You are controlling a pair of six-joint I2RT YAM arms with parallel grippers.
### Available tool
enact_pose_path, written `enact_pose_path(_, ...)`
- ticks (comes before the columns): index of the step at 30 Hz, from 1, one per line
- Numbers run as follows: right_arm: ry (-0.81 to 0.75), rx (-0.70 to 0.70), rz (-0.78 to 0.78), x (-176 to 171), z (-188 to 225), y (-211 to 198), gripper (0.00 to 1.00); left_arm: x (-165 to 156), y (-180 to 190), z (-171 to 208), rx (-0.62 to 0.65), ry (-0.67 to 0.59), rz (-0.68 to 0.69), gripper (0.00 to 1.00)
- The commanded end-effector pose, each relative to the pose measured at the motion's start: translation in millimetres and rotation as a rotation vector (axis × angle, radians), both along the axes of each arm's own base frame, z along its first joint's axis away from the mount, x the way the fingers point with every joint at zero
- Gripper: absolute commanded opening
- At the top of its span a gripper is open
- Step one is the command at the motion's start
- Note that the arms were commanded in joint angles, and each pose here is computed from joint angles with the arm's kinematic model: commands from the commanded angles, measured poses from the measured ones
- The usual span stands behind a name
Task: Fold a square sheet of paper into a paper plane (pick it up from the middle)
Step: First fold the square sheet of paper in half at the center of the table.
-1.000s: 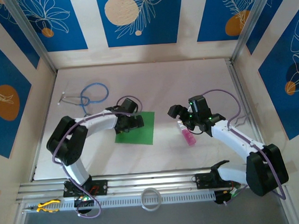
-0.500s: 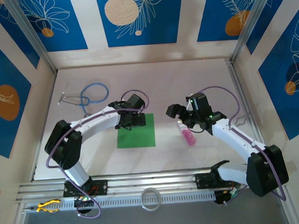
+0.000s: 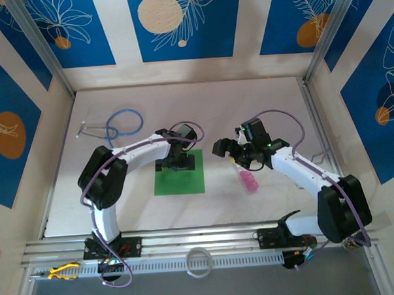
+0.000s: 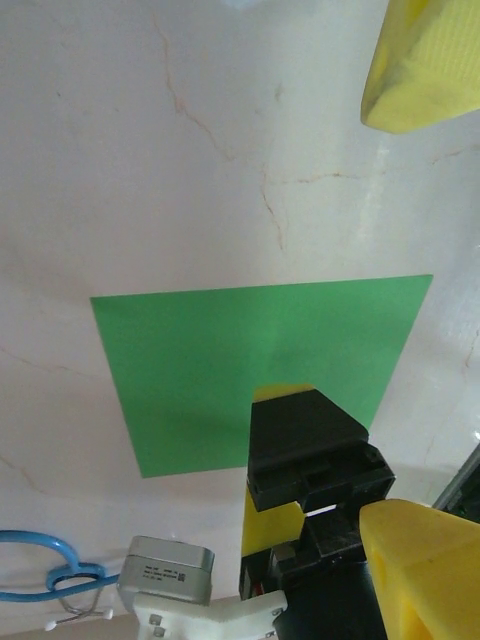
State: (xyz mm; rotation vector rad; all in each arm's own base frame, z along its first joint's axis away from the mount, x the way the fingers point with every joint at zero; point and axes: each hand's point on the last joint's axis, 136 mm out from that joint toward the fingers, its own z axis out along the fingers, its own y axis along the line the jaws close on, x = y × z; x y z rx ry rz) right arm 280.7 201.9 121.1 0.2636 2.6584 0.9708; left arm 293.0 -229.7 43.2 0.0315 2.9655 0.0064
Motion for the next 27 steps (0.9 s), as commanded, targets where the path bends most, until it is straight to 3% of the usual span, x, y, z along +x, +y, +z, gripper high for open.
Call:
enact_pose_path(1,0.038,0.046,0.066,-4.2,4.2,14.6,0.97,-0.9,1.3,-1.5,0.007,0.045,-0.019,1.00)
enact_pose_path(27,0.059,0.012,0.064,-6.6,-5.0,15.0,0.99,-3.2,-0.7,-33.5,0.031,0.122,-0.012,0.99)
